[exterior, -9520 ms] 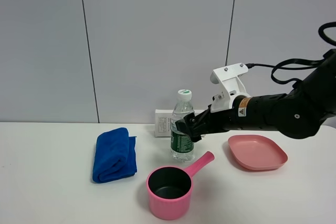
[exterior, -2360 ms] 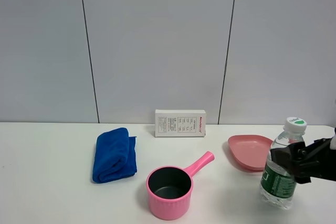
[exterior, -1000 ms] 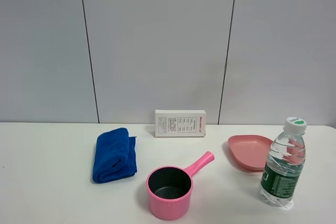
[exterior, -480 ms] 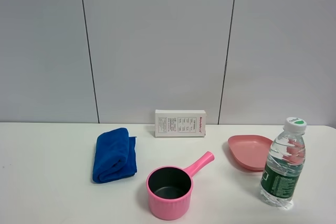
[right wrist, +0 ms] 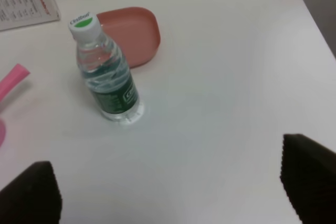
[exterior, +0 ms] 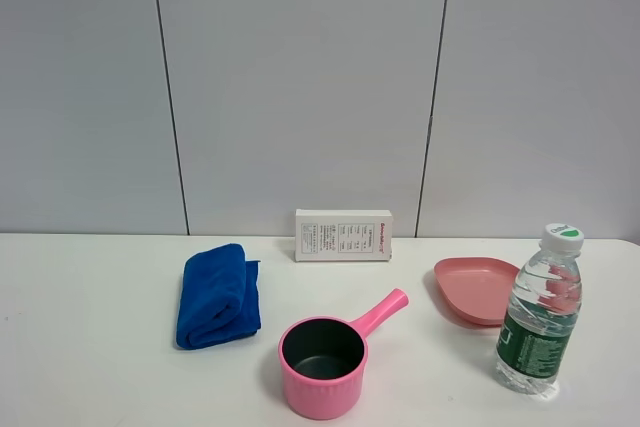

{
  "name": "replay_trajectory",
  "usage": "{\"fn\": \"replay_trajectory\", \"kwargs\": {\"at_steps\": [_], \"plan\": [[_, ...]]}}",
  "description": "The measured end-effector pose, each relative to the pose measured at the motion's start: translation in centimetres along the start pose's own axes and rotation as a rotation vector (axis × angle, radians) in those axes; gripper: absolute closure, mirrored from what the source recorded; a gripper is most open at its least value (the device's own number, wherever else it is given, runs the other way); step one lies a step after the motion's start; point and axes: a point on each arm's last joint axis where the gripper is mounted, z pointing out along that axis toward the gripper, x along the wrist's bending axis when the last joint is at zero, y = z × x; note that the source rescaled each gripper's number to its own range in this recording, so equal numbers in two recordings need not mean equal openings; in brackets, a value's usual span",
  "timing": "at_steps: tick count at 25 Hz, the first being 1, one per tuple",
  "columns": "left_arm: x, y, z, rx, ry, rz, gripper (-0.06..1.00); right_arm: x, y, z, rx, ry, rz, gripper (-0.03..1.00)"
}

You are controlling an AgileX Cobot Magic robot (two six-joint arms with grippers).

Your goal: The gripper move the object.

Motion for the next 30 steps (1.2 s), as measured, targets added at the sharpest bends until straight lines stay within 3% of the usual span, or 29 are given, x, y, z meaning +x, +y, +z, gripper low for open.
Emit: {"fn": "replay_trajectory", "kwargs": {"at_steps": [6, 11, 30], "plan": [[0.0, 0.0, 0.0, 0.000, 0.000, 0.000, -0.06, 0.0, -2.5, 2.8, 0.116, 0.025, 0.013, 0.36], [0.0, 0.0, 0.0, 0.000, 0.000, 0.000, -0.06, 0.2, -2.0, 3.7, 0.021, 0.048, 0.035, 0.36], [0.0, 0.0, 0.0, 0.000, 0.001, 0.000, -0.06, 0.3, -2.0, 4.1, 0.005, 0.059, 0.028, 0.36]]}}
